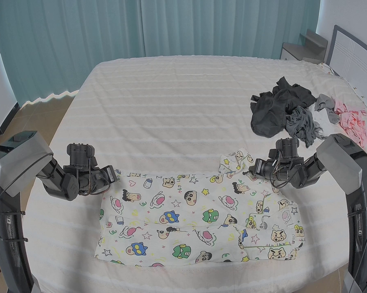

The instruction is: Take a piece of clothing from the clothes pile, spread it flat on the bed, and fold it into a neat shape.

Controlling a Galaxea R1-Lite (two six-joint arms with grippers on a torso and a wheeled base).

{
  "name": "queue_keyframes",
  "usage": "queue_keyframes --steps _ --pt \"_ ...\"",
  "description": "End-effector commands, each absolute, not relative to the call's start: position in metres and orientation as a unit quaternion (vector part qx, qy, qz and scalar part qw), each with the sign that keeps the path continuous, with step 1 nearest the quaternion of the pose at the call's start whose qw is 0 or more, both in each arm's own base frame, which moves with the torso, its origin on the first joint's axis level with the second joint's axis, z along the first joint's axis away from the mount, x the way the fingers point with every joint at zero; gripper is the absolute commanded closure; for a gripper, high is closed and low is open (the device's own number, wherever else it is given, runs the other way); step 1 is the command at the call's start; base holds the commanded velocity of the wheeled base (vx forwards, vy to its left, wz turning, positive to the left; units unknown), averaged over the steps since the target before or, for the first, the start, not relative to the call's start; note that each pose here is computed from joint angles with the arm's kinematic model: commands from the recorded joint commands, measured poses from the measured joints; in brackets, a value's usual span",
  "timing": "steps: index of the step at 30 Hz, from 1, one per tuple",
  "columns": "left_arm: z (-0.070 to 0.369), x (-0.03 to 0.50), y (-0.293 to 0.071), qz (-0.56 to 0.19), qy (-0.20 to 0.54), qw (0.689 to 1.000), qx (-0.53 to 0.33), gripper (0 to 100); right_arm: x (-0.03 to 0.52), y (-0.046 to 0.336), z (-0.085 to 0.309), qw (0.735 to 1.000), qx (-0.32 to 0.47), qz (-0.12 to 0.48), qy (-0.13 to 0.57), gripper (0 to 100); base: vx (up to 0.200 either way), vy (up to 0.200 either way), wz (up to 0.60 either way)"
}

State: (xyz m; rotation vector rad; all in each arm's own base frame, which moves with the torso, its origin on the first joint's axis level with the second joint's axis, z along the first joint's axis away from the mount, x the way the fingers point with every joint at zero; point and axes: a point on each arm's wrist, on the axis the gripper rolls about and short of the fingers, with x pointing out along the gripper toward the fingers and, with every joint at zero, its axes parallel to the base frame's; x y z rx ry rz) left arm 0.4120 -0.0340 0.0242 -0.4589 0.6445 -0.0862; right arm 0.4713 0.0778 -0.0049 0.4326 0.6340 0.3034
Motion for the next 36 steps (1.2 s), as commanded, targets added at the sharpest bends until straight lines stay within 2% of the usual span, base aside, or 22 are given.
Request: queue_keyframes --steps 1,11,25,36 --pt "0.023 0.410 -0.034 -0.041 0.317 0.921 -0.223 100 0.469 0.071 0.000 0.917 0.217 0.141 0.304 100 0.000 0.000 0.00" --pt "0.043 0.404 -0.032 -0.043 0.299 0.927 -0.224 100 0.462 0.064 0.013 0.928 0.246 0.156 0.234 100 0.000 0.000 0.00" --pt "0.044 0.385 -0.031 -0.026 0.260 0.940 -0.217 100 0.429 0.057 0.040 0.931 0.245 0.167 0.213 100 0.000 0.000 0.00" --pt "0.070 0.362 -0.029 -0.031 0.237 0.946 -0.221 100 0.398 0.055 0.055 0.929 0.249 0.195 0.192 100 0.000 0.000 0.00"
